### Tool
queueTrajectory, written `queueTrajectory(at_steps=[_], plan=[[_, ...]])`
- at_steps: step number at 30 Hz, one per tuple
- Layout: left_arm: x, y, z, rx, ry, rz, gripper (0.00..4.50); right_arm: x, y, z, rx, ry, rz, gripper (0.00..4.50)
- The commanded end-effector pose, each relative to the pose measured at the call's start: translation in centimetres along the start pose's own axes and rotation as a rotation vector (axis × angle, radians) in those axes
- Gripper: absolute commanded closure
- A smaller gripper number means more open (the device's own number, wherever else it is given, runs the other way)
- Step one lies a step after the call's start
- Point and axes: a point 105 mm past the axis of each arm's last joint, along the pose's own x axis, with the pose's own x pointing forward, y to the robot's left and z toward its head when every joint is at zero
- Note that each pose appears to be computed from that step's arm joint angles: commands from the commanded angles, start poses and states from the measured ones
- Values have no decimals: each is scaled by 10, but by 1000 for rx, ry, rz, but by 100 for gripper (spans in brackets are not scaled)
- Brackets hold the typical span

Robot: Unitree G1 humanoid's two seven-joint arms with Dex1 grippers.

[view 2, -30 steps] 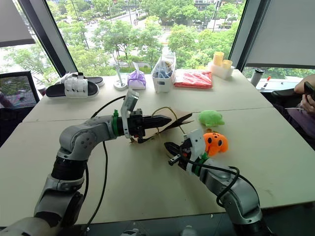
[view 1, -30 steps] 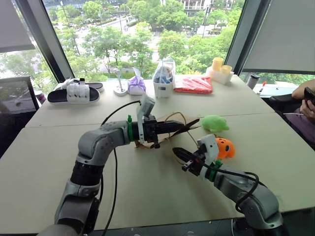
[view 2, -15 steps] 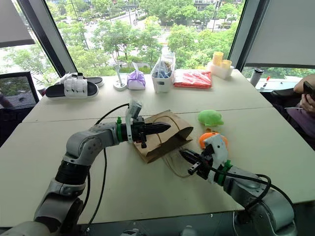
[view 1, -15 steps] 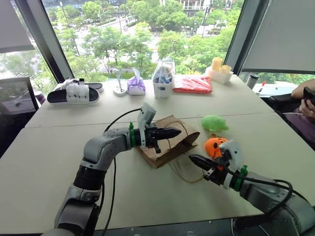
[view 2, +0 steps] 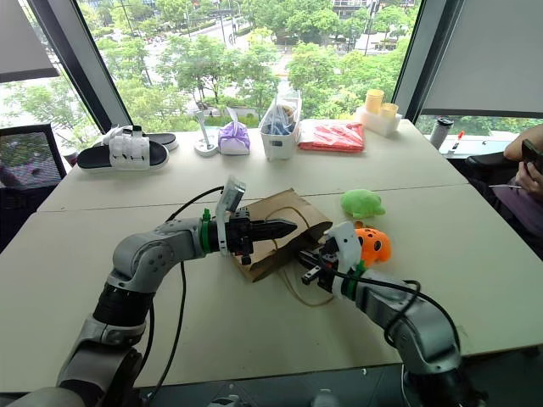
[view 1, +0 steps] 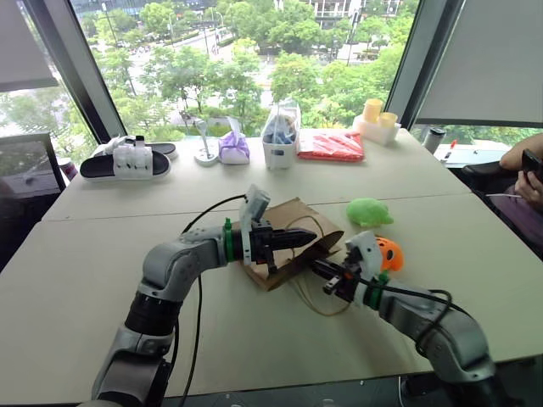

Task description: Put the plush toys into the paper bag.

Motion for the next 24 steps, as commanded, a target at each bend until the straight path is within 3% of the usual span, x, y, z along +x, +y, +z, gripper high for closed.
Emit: queueTrajectory(at_steps=[1, 5, 13, 19, 24], plan=[[-4, -5, 19, 35, -61, 3, 447, 20, 2, -8, -51, 16, 26, 450], [-4, -7, 40, 106, -93, 4, 447, 40, -2, -25, -49, 64, 19, 450], [-1, -26, 66, 353, -54, -82, 447, 45, -6, -37, -100, 129, 6, 450], [3, -57, 85, 381, -99, -232, 447, 46, -2, -39, -101, 140, 13, 450], [7, -55, 79, 340, -109, -241, 447, 47, 1, -40, -99, 142, 20, 450]])
